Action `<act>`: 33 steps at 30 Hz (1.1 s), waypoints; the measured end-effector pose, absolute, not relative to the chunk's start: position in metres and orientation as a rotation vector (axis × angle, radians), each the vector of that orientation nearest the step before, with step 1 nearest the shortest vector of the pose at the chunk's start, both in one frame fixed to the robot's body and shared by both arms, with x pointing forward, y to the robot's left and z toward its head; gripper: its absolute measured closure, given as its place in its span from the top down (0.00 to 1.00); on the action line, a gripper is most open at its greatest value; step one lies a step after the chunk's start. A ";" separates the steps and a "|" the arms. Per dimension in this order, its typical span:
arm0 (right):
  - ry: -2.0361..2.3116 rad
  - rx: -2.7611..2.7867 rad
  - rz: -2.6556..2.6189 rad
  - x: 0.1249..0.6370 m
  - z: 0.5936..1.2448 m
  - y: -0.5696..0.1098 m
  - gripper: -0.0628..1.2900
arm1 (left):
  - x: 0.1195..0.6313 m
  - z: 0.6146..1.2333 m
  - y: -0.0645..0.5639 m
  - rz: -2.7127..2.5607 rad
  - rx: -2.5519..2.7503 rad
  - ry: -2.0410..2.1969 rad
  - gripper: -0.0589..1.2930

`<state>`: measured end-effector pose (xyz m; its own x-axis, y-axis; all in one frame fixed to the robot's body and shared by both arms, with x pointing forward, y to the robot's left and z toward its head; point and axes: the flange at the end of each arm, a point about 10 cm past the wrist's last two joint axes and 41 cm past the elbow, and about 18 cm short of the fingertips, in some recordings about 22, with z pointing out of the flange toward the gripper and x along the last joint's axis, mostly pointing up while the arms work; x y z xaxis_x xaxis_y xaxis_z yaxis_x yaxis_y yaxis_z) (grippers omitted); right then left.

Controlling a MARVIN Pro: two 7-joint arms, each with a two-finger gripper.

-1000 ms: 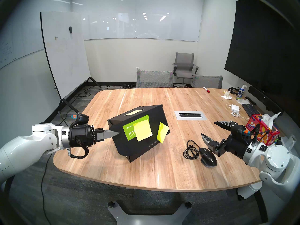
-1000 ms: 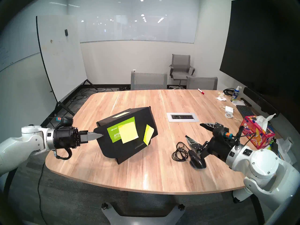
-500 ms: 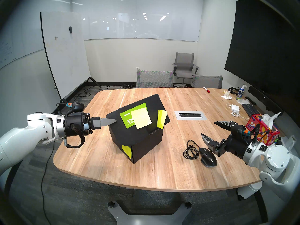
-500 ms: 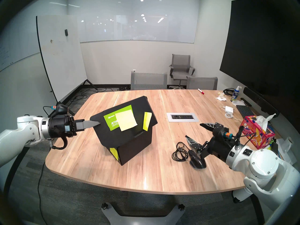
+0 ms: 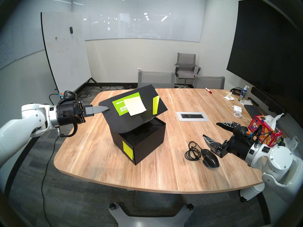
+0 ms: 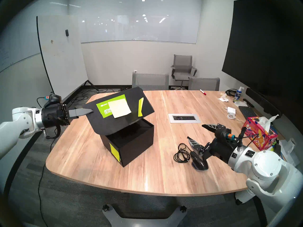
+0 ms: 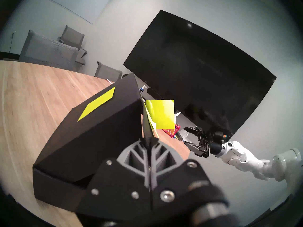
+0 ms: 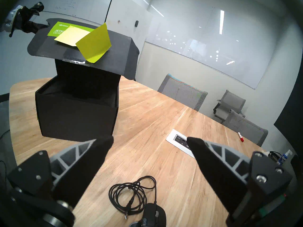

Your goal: Open the box and place the mouse inside

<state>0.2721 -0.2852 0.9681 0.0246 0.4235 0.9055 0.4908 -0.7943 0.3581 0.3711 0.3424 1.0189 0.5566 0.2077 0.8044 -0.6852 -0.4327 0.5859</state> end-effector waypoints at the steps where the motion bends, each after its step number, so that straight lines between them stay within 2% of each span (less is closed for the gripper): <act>1: -0.987 -2.209 -1.918 0.272 0.968 -0.285 0.95 | 0.373 1.020 0.346 1.065 1.744 -0.389 0.03; 26: -0.987 -2.209 -1.918 0.272 0.968 -0.285 0.95 | 0.401 1.018 0.381 1.104 1.754 -0.302 0.05; 28: -0.987 -2.209 -1.918 0.272 0.968 -0.285 0.95 | 0.402 1.016 0.382 1.102 1.760 -0.299 0.09; 33: -0.987 -2.209 -1.918 0.272 0.968 -0.285 0.95 | 0.405 1.012 0.385 1.099 1.776 -0.289 0.29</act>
